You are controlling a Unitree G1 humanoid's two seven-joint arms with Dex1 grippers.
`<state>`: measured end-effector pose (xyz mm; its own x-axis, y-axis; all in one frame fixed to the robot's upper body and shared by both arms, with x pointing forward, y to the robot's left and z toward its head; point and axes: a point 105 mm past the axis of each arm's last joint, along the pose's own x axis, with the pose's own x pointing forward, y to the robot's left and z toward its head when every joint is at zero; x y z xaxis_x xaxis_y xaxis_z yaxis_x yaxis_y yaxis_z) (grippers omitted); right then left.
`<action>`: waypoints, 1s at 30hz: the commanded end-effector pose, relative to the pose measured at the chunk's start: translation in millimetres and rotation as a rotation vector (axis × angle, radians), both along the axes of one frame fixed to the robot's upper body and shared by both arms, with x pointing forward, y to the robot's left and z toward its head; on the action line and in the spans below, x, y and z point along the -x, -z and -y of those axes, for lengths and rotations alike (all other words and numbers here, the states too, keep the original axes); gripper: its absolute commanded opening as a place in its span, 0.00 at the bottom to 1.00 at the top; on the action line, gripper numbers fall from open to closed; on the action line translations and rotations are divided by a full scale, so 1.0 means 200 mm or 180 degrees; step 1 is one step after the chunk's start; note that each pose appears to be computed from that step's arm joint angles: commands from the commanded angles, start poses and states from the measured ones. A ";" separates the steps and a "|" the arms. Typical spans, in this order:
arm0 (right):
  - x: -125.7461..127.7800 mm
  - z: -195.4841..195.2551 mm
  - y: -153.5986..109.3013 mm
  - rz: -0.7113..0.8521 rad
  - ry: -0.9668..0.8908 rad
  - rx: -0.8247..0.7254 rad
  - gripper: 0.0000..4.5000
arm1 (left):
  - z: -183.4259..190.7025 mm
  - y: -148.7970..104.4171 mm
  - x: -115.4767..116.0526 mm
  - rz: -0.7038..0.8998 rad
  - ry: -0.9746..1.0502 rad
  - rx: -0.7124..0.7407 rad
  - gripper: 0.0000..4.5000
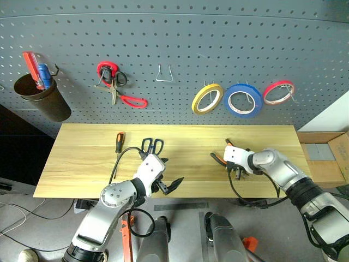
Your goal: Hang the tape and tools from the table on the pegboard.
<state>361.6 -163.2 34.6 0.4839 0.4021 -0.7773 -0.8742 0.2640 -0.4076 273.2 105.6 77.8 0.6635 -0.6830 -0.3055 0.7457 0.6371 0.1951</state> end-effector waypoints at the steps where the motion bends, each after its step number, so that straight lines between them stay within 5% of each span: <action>1: 0.02 0.04 -0.01 -0.0189 -0.0020 -0.0004 0.29 | 0.02 -0.03 0.01 0.0122 0.0065 0.0036 1.00; 10: 0.01 0.07 -0.11 -0.0130 -0.0075 0.0095 0.95 | 0.05 -0.04 -0.01 0.0140 0.0079 0.0078 1.00; 19: 0.10 0.11 -0.38 -0.0122 0.0200 -0.0092 0.95 | 0.06 -0.02 -0.01 0.0131 0.0081 0.0114 1.00; 30: 0.24 0.13 -0.20 -0.0891 0.1578 -0.0449 0.95 | 0.09 -0.03 -0.03 0.0138 0.0179 0.0128 1.00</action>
